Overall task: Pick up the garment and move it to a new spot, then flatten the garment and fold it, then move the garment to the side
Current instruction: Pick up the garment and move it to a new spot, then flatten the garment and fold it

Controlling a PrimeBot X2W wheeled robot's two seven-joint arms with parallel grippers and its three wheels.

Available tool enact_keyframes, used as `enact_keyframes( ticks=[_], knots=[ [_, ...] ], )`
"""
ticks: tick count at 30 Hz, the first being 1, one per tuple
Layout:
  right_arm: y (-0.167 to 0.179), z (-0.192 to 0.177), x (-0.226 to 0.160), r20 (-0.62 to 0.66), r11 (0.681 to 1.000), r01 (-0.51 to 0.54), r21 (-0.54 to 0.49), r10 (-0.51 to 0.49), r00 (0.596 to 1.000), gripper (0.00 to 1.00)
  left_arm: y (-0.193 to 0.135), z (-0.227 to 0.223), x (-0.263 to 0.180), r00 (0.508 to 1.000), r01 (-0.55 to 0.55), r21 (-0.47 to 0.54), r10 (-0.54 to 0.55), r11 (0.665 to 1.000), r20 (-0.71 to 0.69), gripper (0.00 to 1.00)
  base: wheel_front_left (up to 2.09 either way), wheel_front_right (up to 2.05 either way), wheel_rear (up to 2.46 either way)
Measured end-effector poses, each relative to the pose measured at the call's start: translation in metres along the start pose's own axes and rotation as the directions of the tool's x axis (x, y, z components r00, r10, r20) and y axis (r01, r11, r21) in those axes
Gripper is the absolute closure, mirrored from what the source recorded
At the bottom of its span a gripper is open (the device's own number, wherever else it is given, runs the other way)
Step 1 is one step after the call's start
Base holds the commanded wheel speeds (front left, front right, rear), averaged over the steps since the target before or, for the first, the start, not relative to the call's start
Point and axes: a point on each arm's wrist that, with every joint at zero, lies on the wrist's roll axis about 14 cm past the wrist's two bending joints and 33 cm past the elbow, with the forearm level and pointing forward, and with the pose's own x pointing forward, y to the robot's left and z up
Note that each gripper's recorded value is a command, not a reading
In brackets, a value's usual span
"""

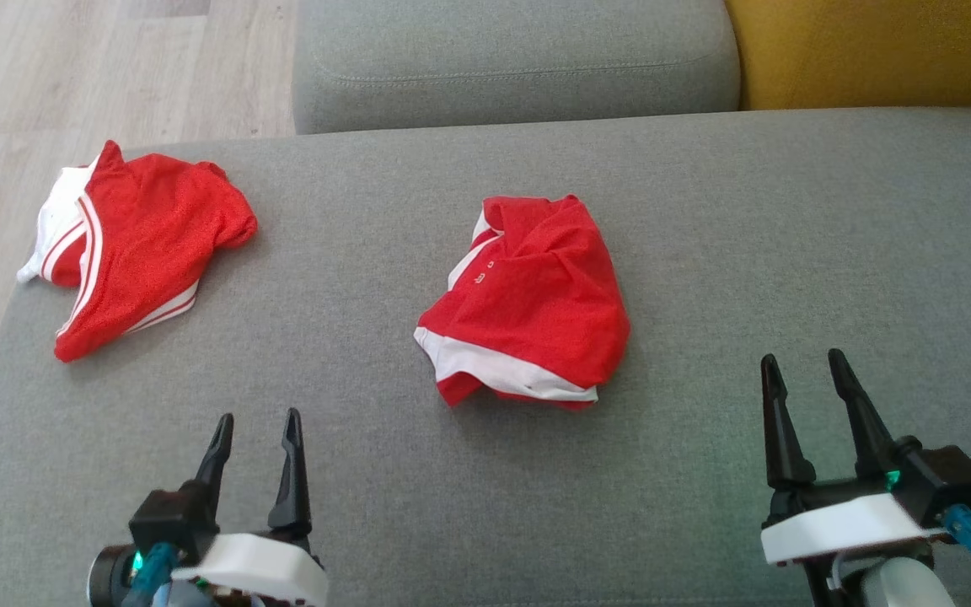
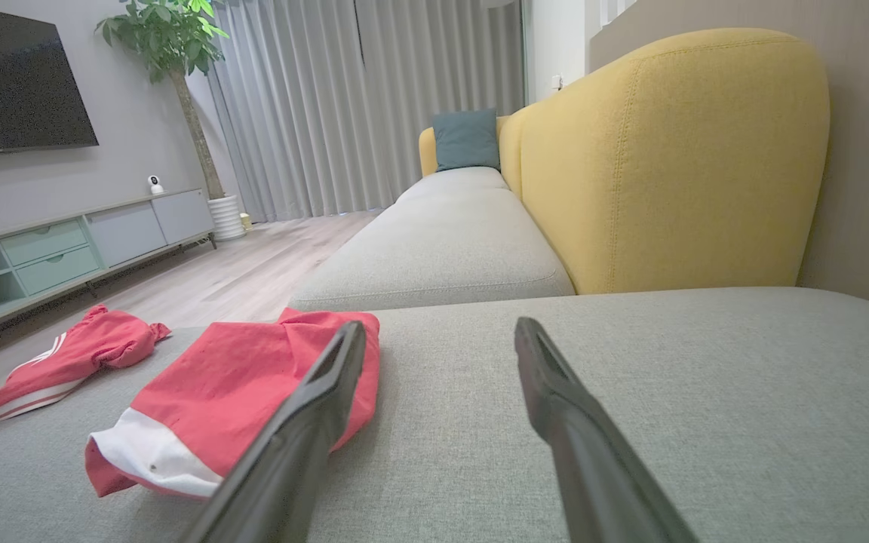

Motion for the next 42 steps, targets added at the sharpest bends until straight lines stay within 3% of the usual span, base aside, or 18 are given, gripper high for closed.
enact_keyframes(
  ticks=[27, 35, 42],
  knots=[
    [-0.001, -0.009, 0.001, -0.029, 1.000, 0.002, 0.003, -0.002, 1.000, 0.00, 0.001, -0.004, 0.001, 1.000, 0.010, 0.012, -0.010, 1.000, -0.011, 0.00, 0.00, 0.00, 0.00],
    [0.023, -0.044, 0.008, -0.137, 0.997, -0.071, 0.023, 0.073, 0.988, 0.00, 0.007, -0.014, 0.000, 0.999, -0.008, 0.016, 0.009, 1.000, -0.042, 0.00, 0.00, 0.00, 0.00],
    [0.045, -0.077, 0.037, -0.234, 0.988, -0.128, 0.089, 0.145, 0.961, 0.00, 0.009, -0.012, 0.006, 0.999, -0.022, 0.010, 0.022, 1.000, -0.038, 0.00, 0.00, 0.00, 0.00]
  ],
)
